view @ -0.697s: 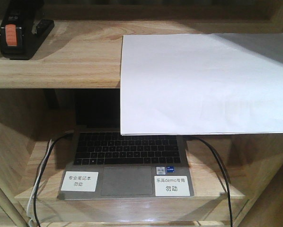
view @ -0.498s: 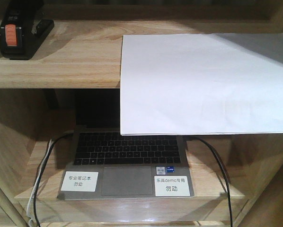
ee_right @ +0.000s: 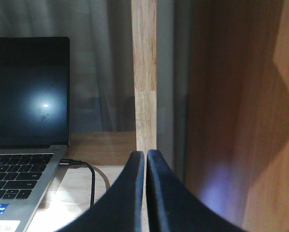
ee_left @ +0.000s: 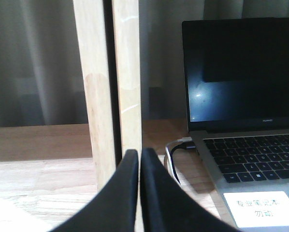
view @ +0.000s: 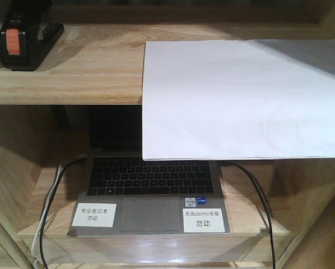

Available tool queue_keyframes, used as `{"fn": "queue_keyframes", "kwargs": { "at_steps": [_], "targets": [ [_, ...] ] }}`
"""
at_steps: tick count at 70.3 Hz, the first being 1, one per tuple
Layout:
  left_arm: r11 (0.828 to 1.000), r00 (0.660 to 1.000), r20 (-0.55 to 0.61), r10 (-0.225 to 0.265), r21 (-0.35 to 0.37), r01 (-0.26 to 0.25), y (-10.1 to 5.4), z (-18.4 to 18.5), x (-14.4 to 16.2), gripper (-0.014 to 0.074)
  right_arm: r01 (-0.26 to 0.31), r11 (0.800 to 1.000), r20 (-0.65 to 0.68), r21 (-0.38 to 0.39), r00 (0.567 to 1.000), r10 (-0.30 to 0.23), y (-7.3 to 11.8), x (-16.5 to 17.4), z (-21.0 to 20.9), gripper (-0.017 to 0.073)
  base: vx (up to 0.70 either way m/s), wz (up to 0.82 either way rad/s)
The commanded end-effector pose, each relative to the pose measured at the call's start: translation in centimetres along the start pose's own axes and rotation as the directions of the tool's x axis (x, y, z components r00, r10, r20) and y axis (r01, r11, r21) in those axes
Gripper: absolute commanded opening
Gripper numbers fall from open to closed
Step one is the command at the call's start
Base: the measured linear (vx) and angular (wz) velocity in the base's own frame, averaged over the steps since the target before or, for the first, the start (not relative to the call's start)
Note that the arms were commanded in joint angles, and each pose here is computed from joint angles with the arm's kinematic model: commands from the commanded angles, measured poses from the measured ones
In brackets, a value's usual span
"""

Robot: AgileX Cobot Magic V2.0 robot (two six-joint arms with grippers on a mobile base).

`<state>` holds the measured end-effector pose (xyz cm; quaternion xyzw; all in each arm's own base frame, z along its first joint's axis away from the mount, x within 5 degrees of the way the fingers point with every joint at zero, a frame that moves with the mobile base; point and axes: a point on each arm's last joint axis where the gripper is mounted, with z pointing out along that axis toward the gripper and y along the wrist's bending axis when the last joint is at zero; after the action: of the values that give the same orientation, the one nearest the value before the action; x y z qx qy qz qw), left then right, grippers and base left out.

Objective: Grab stapler and paper to desk for stapling

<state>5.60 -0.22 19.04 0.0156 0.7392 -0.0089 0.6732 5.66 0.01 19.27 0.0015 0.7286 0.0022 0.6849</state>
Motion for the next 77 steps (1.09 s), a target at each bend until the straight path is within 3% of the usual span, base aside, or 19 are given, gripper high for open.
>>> {"fn": "queue_keyframes", "kwargs": {
  "at_steps": [1, 62, 77],
  "targets": [
    [1.0, 0.997, 0.075, -0.017, -0.002, 0.018, 0.03, -0.06, -0.37, -0.0006, 0.011, 1.0, 0.075, 0.003, 0.997, -0.011, -0.01, -0.51, -0.06, -0.0006, 0.0, 0.0],
    [1.0, 0.997, 0.076, -0.017, -0.002, 0.018, 0.03, -0.06, -0.38, -0.0006, 0.014, 1.0, 0.084, 0.003, 0.996, -0.015, -0.01, -0.59, -0.07, -0.0006, 0.0, 0.0],
    [1.0, 0.995, 0.103, -0.019, -0.003, 0.02, 0.04, -0.09, -0.63, -0.0006, 0.014, 1.0, 0.167, 0.003, 0.986, -0.015, 0.0, -1.34, -0.16, -0.0006, 0.0, 0.0]
  ]
}}
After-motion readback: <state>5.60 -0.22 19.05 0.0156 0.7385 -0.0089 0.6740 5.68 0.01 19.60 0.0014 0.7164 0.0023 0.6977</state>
